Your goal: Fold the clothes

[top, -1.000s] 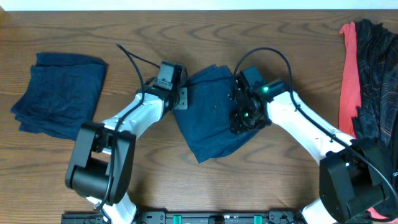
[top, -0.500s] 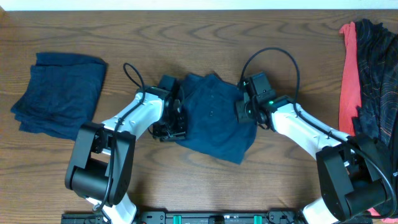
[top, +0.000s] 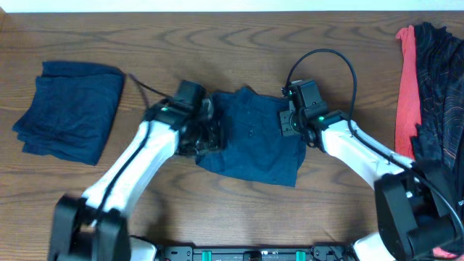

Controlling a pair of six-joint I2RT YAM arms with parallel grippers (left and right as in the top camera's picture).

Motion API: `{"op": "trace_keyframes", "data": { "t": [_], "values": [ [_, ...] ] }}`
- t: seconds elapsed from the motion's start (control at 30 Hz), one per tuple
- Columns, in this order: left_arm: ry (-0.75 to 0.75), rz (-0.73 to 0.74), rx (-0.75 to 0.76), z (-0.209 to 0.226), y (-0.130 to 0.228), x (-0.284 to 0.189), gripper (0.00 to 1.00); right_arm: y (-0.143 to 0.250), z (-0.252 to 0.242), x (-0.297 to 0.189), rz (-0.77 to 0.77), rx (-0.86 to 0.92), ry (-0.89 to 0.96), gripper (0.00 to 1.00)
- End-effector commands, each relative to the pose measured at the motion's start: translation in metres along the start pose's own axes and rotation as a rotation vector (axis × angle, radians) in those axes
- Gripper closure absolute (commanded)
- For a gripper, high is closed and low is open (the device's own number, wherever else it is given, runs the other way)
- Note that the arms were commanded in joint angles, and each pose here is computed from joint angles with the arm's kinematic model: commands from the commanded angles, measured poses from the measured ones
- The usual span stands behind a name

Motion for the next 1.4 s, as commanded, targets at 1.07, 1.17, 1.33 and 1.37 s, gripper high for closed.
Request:
{"op": "trace_keyframes", "data": {
  "t": [1.07,1.17,1.33,1.37],
  "values": [
    [0.093,-0.058,0.258,-0.003,-0.04,0.08,0.46,0.056,-0.03,-0.005,0.309,0.24,0.284,0.51],
    [0.1,-0.065,0.283,-0.008,-0.039,0.081,0.47,0.059,-0.03,-0.002,0.322,0.238,0.288,0.51],
    [0.069,-0.083,0.29,-0.008,-0.041,0.082,0.53,0.061,-0.031,0.001,0.336,0.237,0.292,0.51],
    [0.055,-0.088,0.289,-0.007,-0.041,0.082,0.53,0.061,-0.031,0.002,0.338,0.236,0.293,0.5]
  ]
}}
Point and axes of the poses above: each gripper's point midway between its finger pads, its own x axis out along the fingers, its own z axis along the line the jaws close on, y = z × x, the point moved 9 cm from there along -x, back along the fingers, and after that the axes turned 2 degrees about x, right-handed, at the moved point
